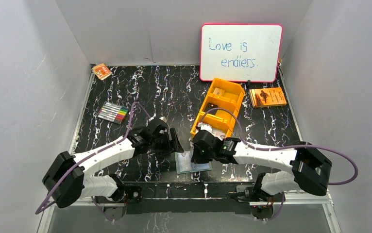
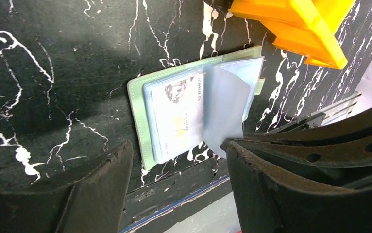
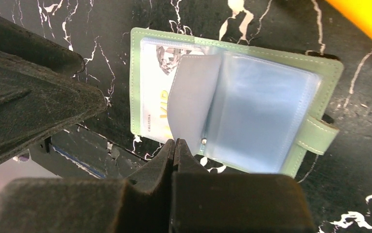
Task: Put the credit cards into the card holder
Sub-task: Open the card holder at the center of the board.
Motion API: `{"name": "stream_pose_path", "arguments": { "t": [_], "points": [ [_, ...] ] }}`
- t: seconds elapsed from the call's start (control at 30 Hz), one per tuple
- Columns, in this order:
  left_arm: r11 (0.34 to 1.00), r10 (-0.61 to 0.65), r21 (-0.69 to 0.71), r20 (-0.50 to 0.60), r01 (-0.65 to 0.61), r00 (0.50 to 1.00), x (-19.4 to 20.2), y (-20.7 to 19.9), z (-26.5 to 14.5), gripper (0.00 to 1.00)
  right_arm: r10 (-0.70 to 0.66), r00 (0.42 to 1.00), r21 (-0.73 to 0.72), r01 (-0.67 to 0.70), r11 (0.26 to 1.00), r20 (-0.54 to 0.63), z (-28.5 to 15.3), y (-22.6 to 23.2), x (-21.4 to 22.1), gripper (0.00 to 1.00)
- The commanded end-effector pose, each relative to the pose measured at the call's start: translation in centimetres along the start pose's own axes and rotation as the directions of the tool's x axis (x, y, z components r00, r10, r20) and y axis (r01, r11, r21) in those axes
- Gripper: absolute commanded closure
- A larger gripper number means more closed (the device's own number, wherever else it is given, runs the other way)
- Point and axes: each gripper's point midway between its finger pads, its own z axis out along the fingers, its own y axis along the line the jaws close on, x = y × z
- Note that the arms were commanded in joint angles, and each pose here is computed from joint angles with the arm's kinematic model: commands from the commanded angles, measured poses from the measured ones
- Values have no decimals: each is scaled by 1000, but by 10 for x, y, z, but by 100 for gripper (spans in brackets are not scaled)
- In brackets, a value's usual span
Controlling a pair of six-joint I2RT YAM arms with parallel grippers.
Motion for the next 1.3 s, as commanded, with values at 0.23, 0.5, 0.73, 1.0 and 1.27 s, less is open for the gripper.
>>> {"name": "stream_pose_path", "arguments": {
  "t": [0.23,0.5,0.73,1.0,1.27],
  "points": [
    [994,-61,-83,70,67,996,5,31,-16,31,-94,994,-199,81,977,-59,17,61,-3,76],
    [988,-72,-126,159,93,985,-3,46,-32,24,-166,985,-273,147,951,-48,4,84,-10,39],
    [979,-99,-151,225,135,969,-6,60,-43,21,-126,988,-53,131,990,87,-22,36,-38,39],
    [975,-141,-129,263,180,954,-1,73,-51,21,-16,1000,-59,18,998,25,7,14,-19,40],
    [974,-136,-138,271,178,953,5,83,-61,21,35,999,-13,-35,999,-8,35,10,-12,36]
  ]
}}
